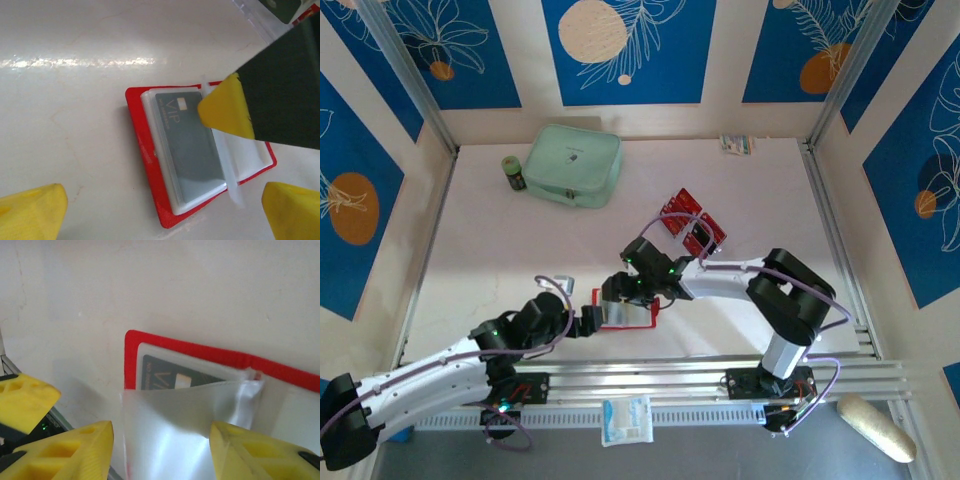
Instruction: Put the credit cards into the card holder
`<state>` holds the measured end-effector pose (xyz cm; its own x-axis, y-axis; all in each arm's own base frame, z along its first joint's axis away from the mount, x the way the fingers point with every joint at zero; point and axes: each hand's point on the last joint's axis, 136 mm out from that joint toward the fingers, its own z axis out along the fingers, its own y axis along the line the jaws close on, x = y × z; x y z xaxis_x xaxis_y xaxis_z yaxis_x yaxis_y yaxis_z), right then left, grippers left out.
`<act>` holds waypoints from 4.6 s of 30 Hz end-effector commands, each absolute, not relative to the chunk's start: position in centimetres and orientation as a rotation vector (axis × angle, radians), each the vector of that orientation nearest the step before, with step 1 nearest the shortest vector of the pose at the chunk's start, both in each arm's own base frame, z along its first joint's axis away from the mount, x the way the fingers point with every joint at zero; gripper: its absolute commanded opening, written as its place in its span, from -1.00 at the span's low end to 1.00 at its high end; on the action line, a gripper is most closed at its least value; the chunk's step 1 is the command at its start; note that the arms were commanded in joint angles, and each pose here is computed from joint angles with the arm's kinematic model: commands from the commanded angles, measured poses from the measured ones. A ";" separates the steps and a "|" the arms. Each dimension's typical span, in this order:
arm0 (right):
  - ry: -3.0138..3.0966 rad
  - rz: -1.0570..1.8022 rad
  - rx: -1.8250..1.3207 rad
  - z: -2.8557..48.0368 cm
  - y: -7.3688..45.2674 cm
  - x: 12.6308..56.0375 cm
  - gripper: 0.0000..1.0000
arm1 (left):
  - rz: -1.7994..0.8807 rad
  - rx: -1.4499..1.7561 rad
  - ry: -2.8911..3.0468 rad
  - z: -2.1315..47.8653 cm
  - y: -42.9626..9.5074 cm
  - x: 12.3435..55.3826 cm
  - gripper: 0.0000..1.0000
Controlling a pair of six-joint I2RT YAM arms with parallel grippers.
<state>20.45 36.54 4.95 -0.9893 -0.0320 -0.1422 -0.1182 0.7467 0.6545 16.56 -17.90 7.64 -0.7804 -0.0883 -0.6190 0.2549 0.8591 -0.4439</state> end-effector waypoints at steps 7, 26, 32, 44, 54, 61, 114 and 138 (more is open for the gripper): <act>2.783 1.208 -0.031 5.4 38.5 20.8 0.08 | -0.635 0.107 2.429 5.7 -16.8 16.0 1.00; 2.784 1.237 0.039 4.8 38.3 20.1 0.09 | -0.568 0.180 2.478 4.3 -19.6 17.8 1.00; 2.780 1.249 0.039 4.9 38.3 20.0 0.09 | -0.512 0.170 2.497 3.3 -19.7 18.5 1.00; 2.735 1.200 -0.029 6.9 35.9 20.5 0.08 | -0.363 0.075 2.594 0.1 -16.7 17.3 0.86; 2.786 1.095 -0.065 4.5 34.4 19.5 -0.36 | -0.357 0.063 2.585 0.3 -16.2 17.2 0.85; 2.815 1.071 -0.088 3.3 34.9 19.3 -0.77 | -0.356 0.063 2.588 0.3 -16.3 17.2 0.85; 2.688 0.782 -0.152 11.5 26.2 25.6 -0.16 | -0.120 0.096 2.737 -2.3 -14.6 16.3 0.77; 2.624 -0.147 -0.390 11.1 15.3 32.2 -0.26 | -0.122 0.089 2.750 -2.8 -14.7 16.2 0.76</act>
